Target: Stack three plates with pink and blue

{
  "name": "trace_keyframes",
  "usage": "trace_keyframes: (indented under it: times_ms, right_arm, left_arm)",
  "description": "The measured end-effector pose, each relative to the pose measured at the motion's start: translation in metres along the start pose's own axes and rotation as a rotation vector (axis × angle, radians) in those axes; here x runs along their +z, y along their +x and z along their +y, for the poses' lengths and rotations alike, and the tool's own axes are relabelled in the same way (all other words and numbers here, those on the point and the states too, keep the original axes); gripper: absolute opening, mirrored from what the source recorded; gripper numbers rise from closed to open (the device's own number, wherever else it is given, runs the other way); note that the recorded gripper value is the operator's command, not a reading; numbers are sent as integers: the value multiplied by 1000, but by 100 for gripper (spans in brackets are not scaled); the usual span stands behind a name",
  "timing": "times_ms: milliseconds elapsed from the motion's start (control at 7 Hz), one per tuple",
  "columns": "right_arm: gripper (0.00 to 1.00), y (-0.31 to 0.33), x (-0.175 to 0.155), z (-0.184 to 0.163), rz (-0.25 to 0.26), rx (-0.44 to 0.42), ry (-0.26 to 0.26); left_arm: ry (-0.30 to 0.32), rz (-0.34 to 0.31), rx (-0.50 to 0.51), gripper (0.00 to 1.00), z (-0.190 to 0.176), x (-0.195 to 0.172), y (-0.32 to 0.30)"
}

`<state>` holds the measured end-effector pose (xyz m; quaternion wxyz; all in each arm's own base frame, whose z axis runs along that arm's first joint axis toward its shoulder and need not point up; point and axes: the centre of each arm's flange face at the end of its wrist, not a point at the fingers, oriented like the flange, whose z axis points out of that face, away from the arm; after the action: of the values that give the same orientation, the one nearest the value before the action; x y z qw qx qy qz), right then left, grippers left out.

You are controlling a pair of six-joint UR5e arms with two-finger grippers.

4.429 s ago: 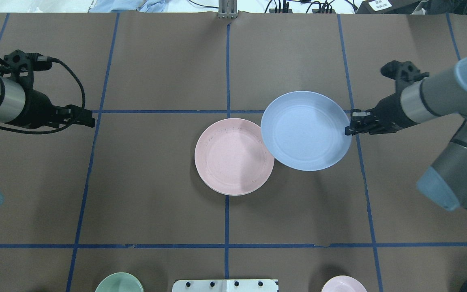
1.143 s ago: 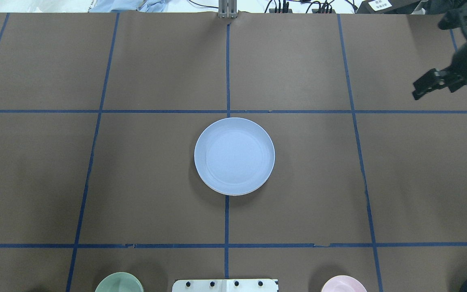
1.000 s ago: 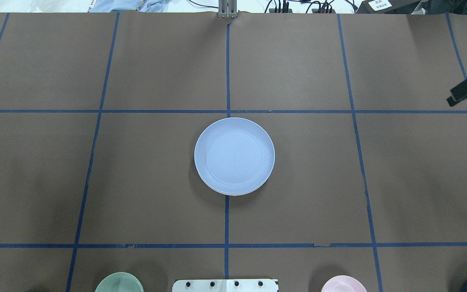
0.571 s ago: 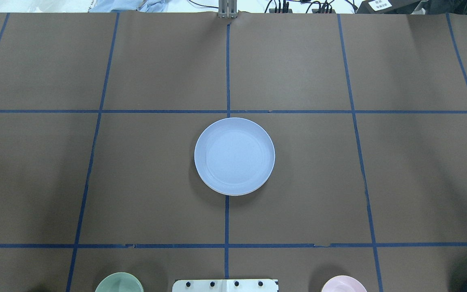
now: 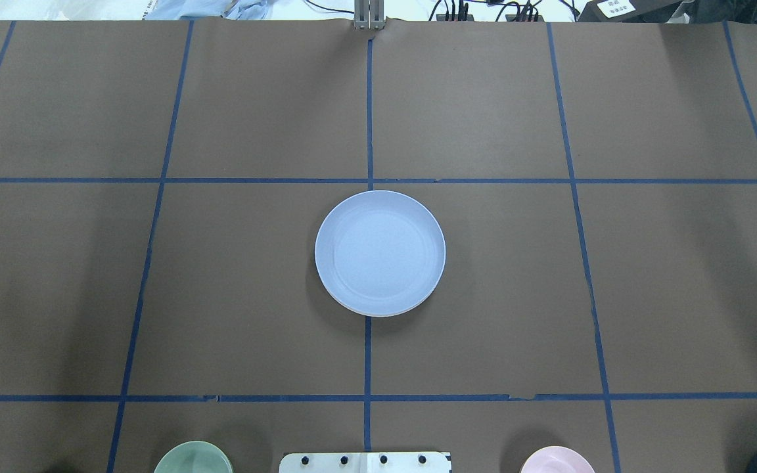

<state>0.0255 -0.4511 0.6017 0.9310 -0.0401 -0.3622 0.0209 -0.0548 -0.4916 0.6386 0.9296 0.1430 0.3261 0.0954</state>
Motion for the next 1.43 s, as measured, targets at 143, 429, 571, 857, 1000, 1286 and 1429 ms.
trace_keyframes:
  times_ms: [143,429,571,857,1000,1286,1429]
  right_arm:
    - [100,12,4,0,-16,27,-10]
    - [100,27,9,1,-48,61,-20]
    - [100,31,9,2,-49,65,-20]
    - [100,41,9,1,-43,66,-16]
    - [100,48,6,2,-44,60,-8]
    - [100,53,-10,4,-46,60,26]
    - [100,55,-21,6,-48,64,50]
  left_arm:
    - [-39,18,-39,100,2,-2,2]
    - [-81,111,-107,100,4,-4,12]
    - [-87,134,-124,100,4,-6,15]
    - [-89,145,-132,100,5,-8,17]
    - [-87,146,-130,100,6,-9,18]
    - [-84,145,-127,100,5,-10,19]
    - [-82,144,-126,100,5,-11,20]
